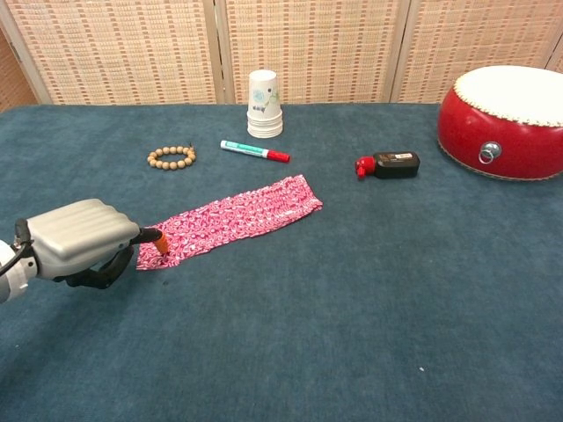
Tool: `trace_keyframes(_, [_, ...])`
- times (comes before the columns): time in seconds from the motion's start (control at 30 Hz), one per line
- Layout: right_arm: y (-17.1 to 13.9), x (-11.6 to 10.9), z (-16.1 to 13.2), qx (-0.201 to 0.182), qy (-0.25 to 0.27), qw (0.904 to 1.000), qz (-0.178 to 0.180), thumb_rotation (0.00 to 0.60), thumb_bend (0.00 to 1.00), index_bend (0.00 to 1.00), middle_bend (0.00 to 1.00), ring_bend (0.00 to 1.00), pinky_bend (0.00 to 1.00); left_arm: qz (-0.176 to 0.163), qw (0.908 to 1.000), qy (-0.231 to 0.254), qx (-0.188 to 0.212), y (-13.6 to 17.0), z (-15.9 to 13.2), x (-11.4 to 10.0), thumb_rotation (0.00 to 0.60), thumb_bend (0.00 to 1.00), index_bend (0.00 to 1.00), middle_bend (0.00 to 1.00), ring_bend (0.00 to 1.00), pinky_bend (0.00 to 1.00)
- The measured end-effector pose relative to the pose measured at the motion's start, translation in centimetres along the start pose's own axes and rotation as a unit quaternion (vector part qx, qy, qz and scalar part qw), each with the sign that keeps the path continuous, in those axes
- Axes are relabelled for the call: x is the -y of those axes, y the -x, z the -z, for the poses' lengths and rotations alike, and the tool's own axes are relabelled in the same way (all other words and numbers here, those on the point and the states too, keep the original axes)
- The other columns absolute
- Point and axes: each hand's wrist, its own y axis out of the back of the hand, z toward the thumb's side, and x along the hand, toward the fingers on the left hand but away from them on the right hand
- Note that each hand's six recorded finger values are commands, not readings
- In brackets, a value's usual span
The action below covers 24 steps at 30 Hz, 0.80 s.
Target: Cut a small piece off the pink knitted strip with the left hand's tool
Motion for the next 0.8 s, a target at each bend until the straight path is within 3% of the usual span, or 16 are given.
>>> trace_keyframes(0.37, [0.0,-0.1,0.0,0.0,0.001,1.0,0.001,0.6,0.6,0.0,0.0,0.0,0.05,0.01,0.9996,-0.017,-0.019,0.5,1.4,0.5,0.6,0.84,0.53,0.73,0.73,0.5])
trace_keyframes(0.8, [-0.1,0.1,0.0,0.002,0.001,1.0,-0.003,0.6,0.6,0.0,0.0,0.0,0.05,0.046,0.9959,-0.036,-0.07,2.6,5.6,2.2,0.6,0.85,0.54,0.73,0.73,0.52])
